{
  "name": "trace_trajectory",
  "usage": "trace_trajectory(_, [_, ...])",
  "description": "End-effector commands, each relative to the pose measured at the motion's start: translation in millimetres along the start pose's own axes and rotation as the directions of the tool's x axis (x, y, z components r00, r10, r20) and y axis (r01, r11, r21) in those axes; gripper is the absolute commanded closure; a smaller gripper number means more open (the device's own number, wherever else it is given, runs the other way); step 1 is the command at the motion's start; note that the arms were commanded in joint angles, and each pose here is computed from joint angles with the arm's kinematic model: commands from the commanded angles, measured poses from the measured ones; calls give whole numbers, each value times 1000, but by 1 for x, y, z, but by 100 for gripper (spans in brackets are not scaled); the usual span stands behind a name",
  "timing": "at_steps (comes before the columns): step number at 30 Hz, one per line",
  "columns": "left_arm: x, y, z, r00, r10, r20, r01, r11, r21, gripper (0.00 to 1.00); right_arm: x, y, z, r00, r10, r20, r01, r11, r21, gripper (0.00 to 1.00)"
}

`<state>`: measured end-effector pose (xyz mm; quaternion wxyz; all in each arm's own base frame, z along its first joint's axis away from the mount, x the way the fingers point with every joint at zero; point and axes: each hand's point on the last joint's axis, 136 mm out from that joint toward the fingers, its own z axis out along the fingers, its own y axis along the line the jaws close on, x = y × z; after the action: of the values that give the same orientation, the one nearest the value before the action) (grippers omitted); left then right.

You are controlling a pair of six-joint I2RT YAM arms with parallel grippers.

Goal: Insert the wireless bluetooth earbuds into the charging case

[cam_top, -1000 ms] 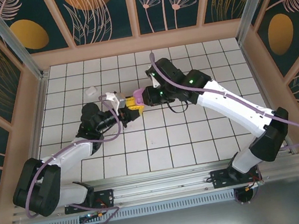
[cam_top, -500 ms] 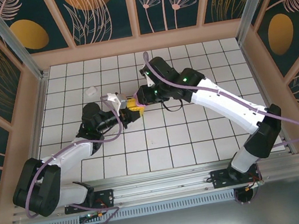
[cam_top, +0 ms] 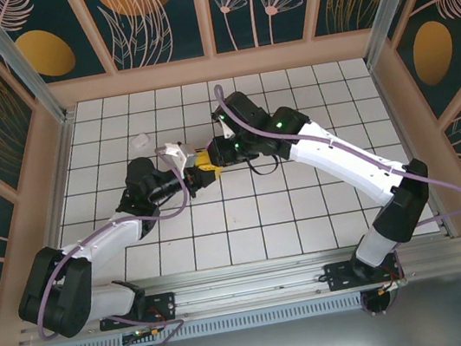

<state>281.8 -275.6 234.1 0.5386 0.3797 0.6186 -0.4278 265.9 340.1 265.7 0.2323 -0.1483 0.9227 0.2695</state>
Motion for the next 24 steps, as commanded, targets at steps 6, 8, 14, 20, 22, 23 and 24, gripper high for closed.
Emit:
trace_trajectory(6, [-25, -4, 1, 997, 59, 50, -60, 998, 11, 83, 1, 0, 3, 999, -36, -23, 37, 999, 40, 65])
trace_trajectory(8, [-25, -4, 1, 997, 59, 51, -60, 998, 10, 83, 1, 0, 3, 999, -37, -23, 38, 998, 40, 64])
trace_trajectory(14, [-25, -4, 1, 997, 64, 49, -64, 998, 10, 83, -4, 2, 0, 999, -38, -12, 39, 998, 42, 62])
trace_trajectory(20, [-25, -4, 2, 997, 66, 49, -67, 998, 12, 83, -5, 3, -1, 999, -40, -10, 40, 998, 41, 62])
trace_trajectory(22, [-25, -4, 2, 997, 68, 48, -69, 998, 13, 83, -6, 3, -2, 999, -39, -8, 39, 998, 44, 62])
trace_trajectory(23, [-25, -4, 2, 996, 69, 49, -69, 998, 13, 83, -7, 3, -3, 999, -37, -5, 37, 998, 47, 62])
trace_trajectory(24, [-25, -4, 2, 997, 69, 47, -69, 998, 12, 83, -9, 3, -4, 999, -36, 2, 36, 998, 51, 62])
